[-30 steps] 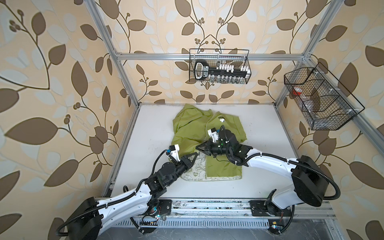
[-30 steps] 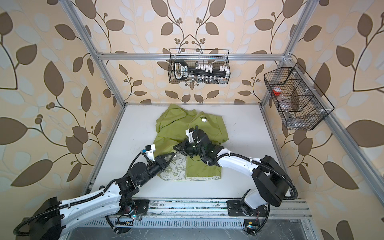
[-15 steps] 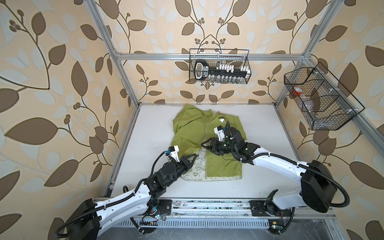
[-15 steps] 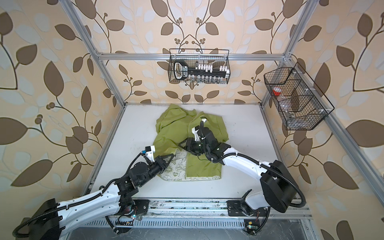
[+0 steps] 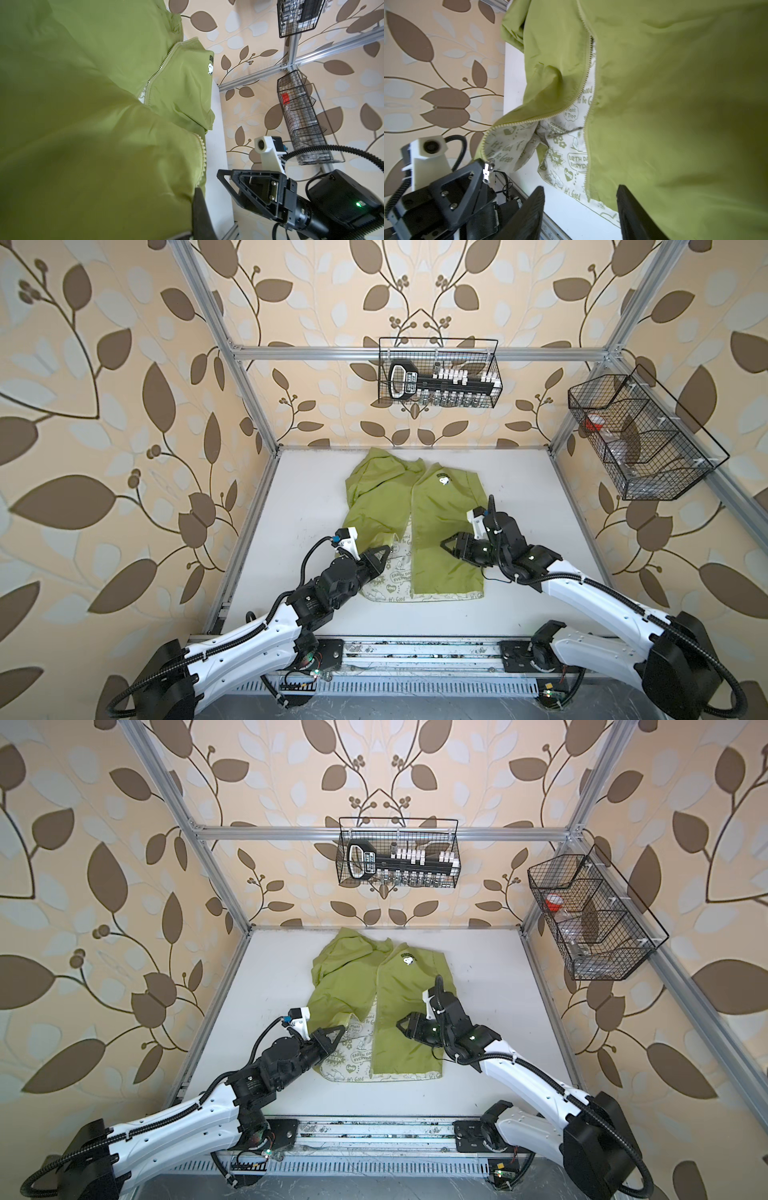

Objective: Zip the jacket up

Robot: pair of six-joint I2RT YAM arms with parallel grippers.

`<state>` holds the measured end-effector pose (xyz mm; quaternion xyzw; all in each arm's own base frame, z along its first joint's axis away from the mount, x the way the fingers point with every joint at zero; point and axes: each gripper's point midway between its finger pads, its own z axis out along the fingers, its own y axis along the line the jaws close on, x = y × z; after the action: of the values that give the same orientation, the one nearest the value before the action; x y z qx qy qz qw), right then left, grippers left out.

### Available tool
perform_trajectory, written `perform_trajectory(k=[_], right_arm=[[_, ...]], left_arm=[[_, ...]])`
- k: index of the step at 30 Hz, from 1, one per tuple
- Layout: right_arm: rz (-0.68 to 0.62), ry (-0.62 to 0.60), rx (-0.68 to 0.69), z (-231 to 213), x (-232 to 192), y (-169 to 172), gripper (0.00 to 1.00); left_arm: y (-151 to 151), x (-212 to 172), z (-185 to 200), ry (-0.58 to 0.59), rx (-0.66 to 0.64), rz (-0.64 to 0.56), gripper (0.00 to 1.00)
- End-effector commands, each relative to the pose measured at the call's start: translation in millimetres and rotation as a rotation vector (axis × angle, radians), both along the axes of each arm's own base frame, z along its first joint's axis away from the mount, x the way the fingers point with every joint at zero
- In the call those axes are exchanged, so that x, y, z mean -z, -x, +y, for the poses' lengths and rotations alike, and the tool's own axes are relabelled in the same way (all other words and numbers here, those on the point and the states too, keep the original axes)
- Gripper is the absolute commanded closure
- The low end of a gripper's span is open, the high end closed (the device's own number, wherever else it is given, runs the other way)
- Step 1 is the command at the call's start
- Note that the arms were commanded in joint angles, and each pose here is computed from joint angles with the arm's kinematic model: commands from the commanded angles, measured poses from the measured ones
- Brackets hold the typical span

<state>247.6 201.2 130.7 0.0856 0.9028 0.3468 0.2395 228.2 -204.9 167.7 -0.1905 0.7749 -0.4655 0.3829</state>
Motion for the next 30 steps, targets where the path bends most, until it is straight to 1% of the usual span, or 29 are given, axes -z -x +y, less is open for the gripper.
perform_trajectory(k=[1, 5, 7, 9, 12, 16, 21, 24, 26, 30], right_arm=[[0.031, 0.068, 0.016, -22, 22, 17, 0.44], [0.057, 0.067, 0.018, -31, 37, 35, 0.47], [0.073, 0.049, 0.015, -33, 43, 44, 0.5], [0.08, 0.021, 0.011, -31, 45, 53, 0.51], [0.081, -0.023, 0.004, -22, 47, 66, 0.5], [0.081, -0.091, 0.019, -3, 52, 80, 0.47], [0.08, -0.127, 0.054, 17, 60, 88, 0.46], [0.101, -0.087, 0.094, 15, 69, 86, 0.47], [0.106, -0.046, 0.137, 3, 76, 86, 0.42], [0.071, 0.012, 0.223, -25, 76, 83, 0.33]], left_arm=[[-8, -22, -2, -0.063, 0.009, -0.094, 1.0], [-9, -23, -12, -0.051, 0.047, -0.111, 1.0], [-9, -24, -15, -0.028, 0.056, -0.122, 1.0], [-9, -22, -14, -0.019, 0.047, -0.118, 1.0], [-10, -20, -9, -0.029, 0.025, -0.106, 1.0], [-11, -20, 2, -0.033, -0.024, -0.103, 1.0], [-8, -18, 11, -0.018, -0.05, -0.101, 1.0], [-6, -16, 11, -0.006, -0.046, -0.092, 1.0], [-5, -16, 9, 0.006, -0.035, -0.089, 1.0], [-5, -16, 6, 0.022, -0.025, -0.089, 1.0]])
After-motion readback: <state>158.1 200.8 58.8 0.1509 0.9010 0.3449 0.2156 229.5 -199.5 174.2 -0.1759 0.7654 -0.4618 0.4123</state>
